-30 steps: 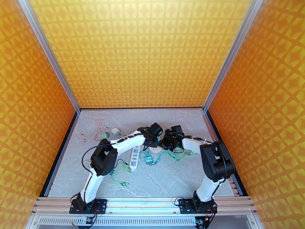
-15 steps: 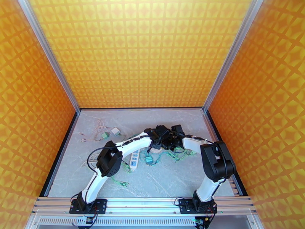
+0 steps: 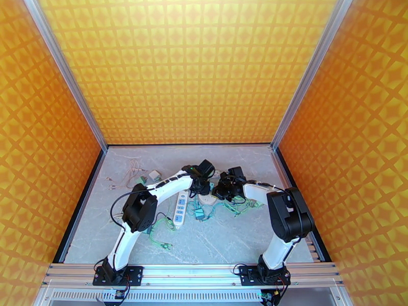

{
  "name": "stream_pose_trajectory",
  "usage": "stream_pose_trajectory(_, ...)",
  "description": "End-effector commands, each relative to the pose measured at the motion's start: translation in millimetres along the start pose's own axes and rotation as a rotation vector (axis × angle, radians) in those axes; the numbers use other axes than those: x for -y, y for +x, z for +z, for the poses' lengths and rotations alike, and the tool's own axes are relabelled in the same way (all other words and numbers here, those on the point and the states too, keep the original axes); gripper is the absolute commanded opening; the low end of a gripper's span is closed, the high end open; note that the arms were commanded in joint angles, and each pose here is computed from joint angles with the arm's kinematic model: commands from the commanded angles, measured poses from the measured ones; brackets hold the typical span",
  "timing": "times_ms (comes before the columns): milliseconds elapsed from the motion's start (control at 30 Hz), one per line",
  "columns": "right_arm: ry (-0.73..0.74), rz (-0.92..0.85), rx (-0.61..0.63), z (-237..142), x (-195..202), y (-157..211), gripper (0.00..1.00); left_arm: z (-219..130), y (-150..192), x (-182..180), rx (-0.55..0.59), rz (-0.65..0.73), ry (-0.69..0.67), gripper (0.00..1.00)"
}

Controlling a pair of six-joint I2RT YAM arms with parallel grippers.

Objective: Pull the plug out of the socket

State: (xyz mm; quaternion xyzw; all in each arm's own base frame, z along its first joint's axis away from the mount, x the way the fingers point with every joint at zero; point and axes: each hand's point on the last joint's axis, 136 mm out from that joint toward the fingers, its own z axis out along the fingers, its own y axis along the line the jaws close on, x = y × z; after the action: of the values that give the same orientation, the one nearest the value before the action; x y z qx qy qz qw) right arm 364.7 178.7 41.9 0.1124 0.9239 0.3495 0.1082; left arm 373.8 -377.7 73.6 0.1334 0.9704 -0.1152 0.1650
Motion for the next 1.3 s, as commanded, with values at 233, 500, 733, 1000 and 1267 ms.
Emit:
stream_pose_trajectory(233, 0.293, 0.117, -0.082, 9.4, 81.3, 36.2, 0.0, -26.3, 12.5, 27.9, 0.048, 0.314, -0.265, 0.0)
stream_pose_trajectory(500, 0.301, 0.119, -0.082, 9.1, 82.6, 37.3, 0.0, -36.6, 10.4, 31.5, 0.069, 0.284, -0.242, 0.0)
stream_pose_trajectory(733, 0.302, 0.118, -0.073, 5.7, 81.4, 37.5, 0.0, -58.2, -7.6, 9.6, 0.068, 0.139, -0.126, 0.0)
stream_pose_trajectory(1000, 0.299, 0.116, -0.059, 3.6, 78.7, 34.4, 0.0, -77.2, -23.6, -26.8, 0.082, 0.037, -0.063, 0.0)
stream_pose_trajectory(1267, 0.254, 0.091, -0.036, -1.1, 64.1, 26.7, 0.0, -52.7, -53.2, -55.5, 0.088, -0.01, -0.071, 0.0)
